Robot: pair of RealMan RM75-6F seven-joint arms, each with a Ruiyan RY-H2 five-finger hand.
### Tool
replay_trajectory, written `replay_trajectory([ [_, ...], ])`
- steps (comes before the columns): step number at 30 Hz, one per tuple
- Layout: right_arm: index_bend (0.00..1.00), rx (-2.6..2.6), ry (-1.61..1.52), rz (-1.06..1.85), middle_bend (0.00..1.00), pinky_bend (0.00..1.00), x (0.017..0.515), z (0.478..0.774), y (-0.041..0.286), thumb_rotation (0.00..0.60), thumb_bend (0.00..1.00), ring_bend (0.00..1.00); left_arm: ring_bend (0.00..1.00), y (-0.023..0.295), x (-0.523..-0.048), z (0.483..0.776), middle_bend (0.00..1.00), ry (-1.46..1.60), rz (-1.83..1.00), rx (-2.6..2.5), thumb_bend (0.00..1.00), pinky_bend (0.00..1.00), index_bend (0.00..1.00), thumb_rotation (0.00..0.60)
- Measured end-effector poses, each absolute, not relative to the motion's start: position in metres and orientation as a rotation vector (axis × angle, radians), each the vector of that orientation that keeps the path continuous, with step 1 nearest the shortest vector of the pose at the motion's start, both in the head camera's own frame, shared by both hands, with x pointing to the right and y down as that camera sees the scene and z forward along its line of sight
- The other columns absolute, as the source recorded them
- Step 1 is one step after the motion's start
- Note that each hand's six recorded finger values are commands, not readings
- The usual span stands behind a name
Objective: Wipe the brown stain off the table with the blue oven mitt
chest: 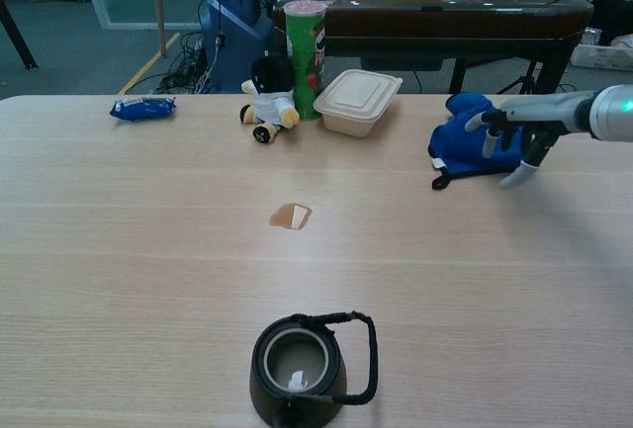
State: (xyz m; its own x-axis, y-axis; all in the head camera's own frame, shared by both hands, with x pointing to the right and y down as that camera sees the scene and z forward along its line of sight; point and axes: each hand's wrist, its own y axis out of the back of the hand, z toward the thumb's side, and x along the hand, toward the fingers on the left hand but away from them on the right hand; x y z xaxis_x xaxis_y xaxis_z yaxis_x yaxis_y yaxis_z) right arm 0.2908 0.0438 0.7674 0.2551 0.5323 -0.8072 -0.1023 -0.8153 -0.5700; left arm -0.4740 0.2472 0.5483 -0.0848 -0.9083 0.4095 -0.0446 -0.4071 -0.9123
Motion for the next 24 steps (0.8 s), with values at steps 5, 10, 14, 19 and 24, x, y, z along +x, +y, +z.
replay_trajectory([
  [5, 0.04, -2.023, -0.436, 1.508, 0.28, 0.30, 0.302, 0.732, 0.045, 0.600, 0.25, 0.25, 0.26, 0.247, -0.474, 0.549, 0.32, 1.069, -1.571, -1.495, 0.30, 0.26, 0.35, 0.600],
  [10, 0.04, -1.957, -0.450, 1.498, 0.24, 0.27, 0.304, 0.728, 0.035, 0.600, 0.24, 0.18, 0.26, 0.249, -0.475, 0.546, 0.32, 1.077, -1.572, -1.490, 0.30, 0.26, 0.35, 0.600],
  [14, 0.04, -1.888, -0.440, 1.527, 0.18, 0.17, 0.301, 0.740, 0.024, 0.600, 0.16, 0.10, 0.26, 0.251, -0.476, 0.546, 0.32, 1.080, -1.579, -1.486, 0.30, 0.26, 0.35, 0.600],
  [19, 0.00, -1.804, -0.433, 1.572, 0.11, 0.12, 0.293, 0.758, 0.007, 0.600, 0.13, 0.05, 0.26, 0.253, -0.479, 0.545, 0.32, 1.083, -1.592, -1.475, 0.30, 0.26, 0.35, 0.600],
  [24, 0.00, -1.754, -0.434, 1.637, 0.10, 0.10, 0.284, 0.775, -0.008, 0.600, 0.13, 0.05, 0.26, 0.254, -0.481, 0.546, 0.32, 1.078, -1.612, -1.469, 0.30, 0.26, 0.35, 0.600],
])
